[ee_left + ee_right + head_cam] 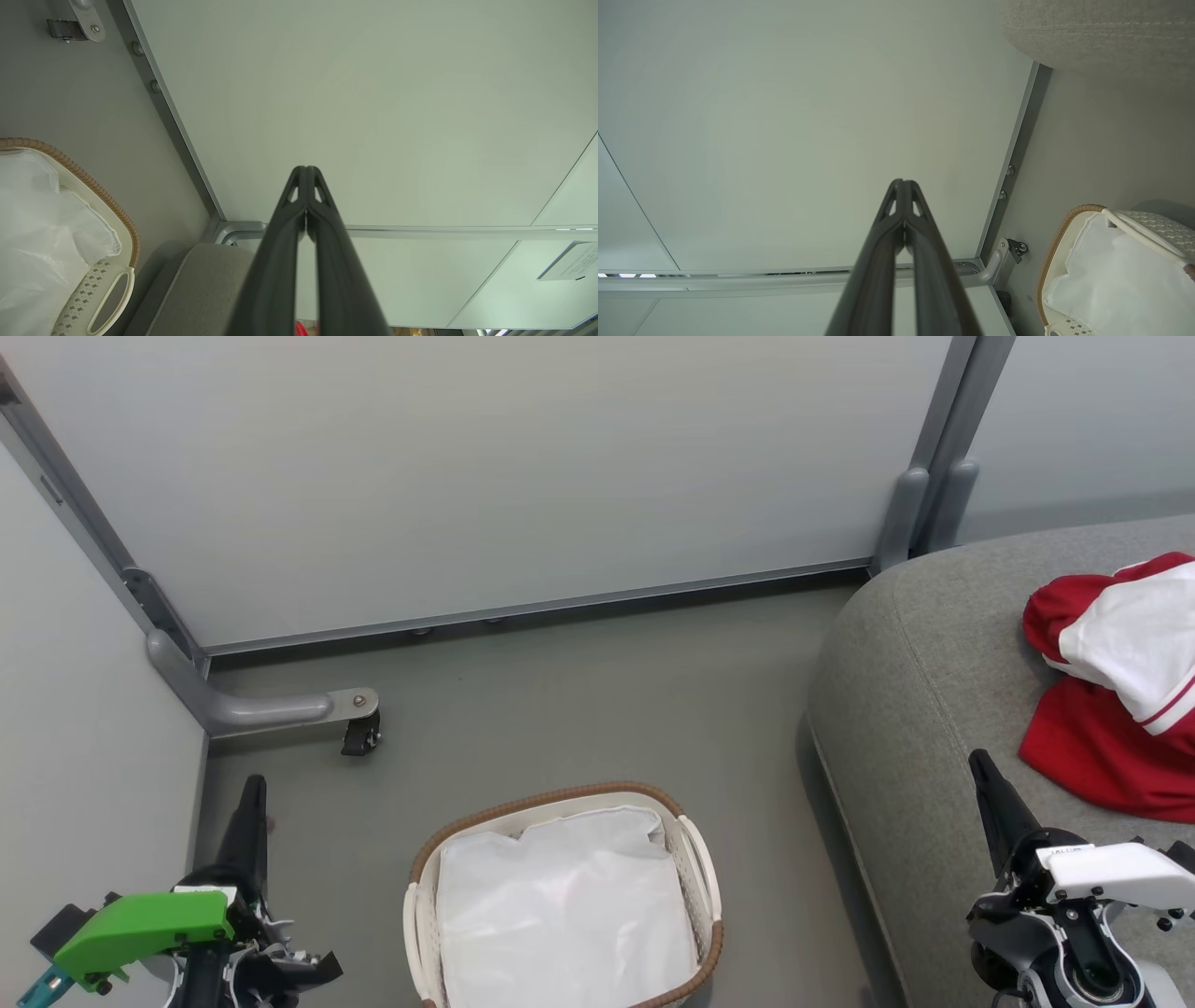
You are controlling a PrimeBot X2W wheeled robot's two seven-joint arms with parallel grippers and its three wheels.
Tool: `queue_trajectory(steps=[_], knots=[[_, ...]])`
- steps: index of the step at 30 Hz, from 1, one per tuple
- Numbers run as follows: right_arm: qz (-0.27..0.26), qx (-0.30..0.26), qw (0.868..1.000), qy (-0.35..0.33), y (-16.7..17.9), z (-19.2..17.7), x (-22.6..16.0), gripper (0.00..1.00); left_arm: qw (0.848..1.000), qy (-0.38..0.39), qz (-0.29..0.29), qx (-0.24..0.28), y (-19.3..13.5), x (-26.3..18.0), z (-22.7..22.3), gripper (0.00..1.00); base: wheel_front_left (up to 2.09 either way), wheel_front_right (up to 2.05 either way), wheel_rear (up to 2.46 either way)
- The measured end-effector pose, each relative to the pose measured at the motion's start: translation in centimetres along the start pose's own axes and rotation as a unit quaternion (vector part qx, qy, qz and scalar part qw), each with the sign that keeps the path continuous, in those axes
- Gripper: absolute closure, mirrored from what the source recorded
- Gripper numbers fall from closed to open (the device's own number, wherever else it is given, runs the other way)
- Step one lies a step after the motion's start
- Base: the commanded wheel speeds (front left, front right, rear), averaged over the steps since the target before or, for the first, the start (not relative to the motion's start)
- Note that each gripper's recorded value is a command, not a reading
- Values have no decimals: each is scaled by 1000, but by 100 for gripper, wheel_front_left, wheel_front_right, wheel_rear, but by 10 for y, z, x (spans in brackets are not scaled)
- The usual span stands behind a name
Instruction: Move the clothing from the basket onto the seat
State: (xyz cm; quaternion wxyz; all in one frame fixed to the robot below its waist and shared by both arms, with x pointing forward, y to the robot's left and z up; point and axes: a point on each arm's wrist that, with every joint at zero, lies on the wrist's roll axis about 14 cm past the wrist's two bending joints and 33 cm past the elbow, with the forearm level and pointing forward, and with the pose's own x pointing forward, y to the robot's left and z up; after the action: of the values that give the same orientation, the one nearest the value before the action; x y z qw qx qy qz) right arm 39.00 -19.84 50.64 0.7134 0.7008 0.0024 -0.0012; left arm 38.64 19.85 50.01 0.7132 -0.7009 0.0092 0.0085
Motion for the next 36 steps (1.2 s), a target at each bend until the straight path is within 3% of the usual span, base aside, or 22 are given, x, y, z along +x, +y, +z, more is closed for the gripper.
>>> queue_trajectory(steps=[36], knots=[[3, 12, 1000, 0, 2, 0, 0, 100, 1000, 0, -7, -12, -4, 1, 0, 100, 0, 0, 0]])
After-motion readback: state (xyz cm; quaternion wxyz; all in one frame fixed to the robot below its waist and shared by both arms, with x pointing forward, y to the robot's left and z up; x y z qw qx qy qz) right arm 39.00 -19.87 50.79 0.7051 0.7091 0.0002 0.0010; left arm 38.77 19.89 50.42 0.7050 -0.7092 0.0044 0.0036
